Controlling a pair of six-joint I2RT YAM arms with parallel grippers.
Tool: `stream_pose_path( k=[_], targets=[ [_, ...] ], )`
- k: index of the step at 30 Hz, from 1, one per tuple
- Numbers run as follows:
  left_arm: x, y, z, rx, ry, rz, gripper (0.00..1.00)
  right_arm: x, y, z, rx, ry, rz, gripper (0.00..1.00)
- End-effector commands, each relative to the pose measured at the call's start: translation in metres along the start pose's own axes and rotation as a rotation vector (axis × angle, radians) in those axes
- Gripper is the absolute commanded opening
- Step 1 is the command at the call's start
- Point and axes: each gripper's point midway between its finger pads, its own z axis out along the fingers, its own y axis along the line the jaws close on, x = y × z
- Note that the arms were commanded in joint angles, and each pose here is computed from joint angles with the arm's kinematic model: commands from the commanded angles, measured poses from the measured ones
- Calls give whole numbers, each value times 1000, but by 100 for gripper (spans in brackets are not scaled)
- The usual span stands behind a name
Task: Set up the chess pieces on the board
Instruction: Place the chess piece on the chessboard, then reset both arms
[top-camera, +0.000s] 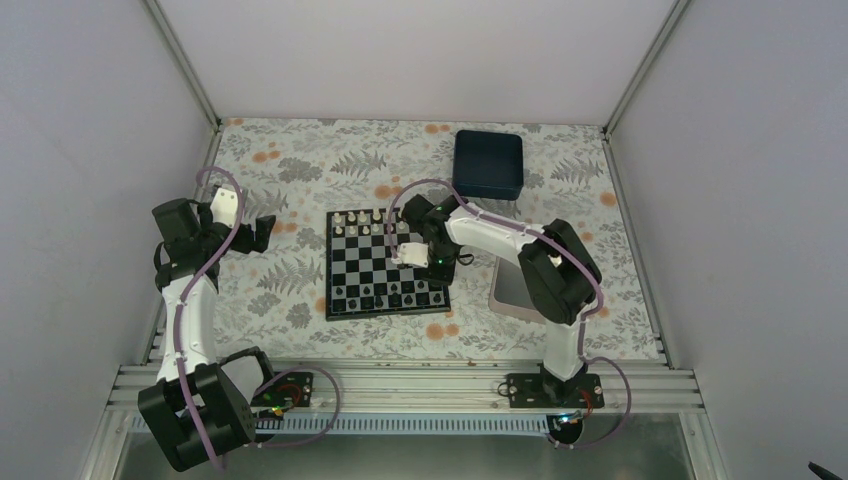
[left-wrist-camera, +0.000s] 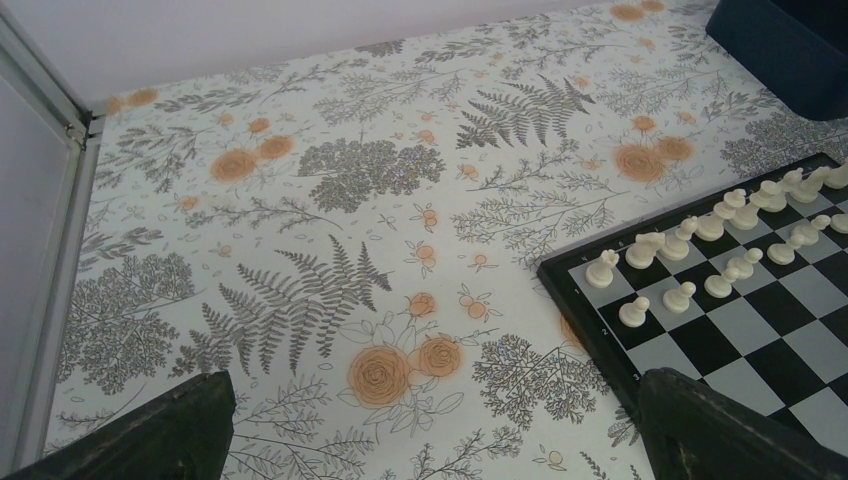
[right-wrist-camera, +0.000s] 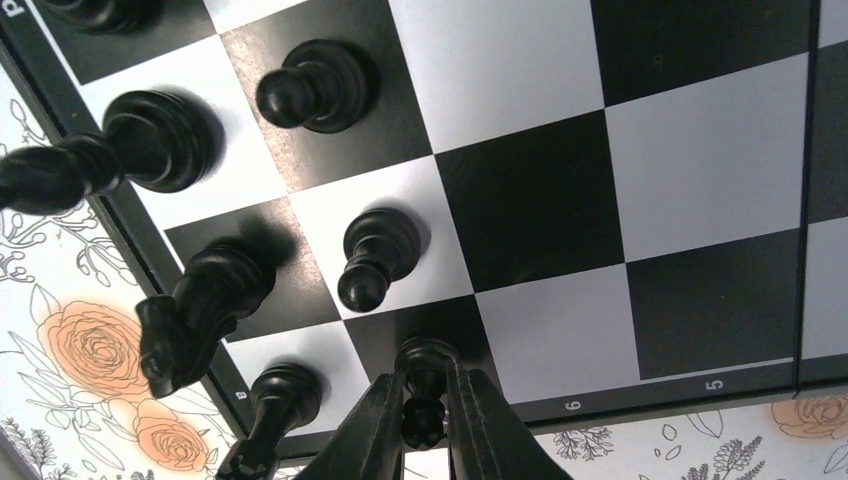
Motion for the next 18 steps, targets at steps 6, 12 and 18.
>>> stream_pose_path(
  k=[6,12,18],
  targets=[
    [-13,2,-5,-5,-33,16,100,-5,-8,-9,54,-3,12,27],
    [-13,2,-6,-6,-35,17,100,0,-27,-75,181,-122,61,53],
    [-14,2,-7,-2,-40,17,100,40,-62,-146,330,-299,232,100]
  ],
)
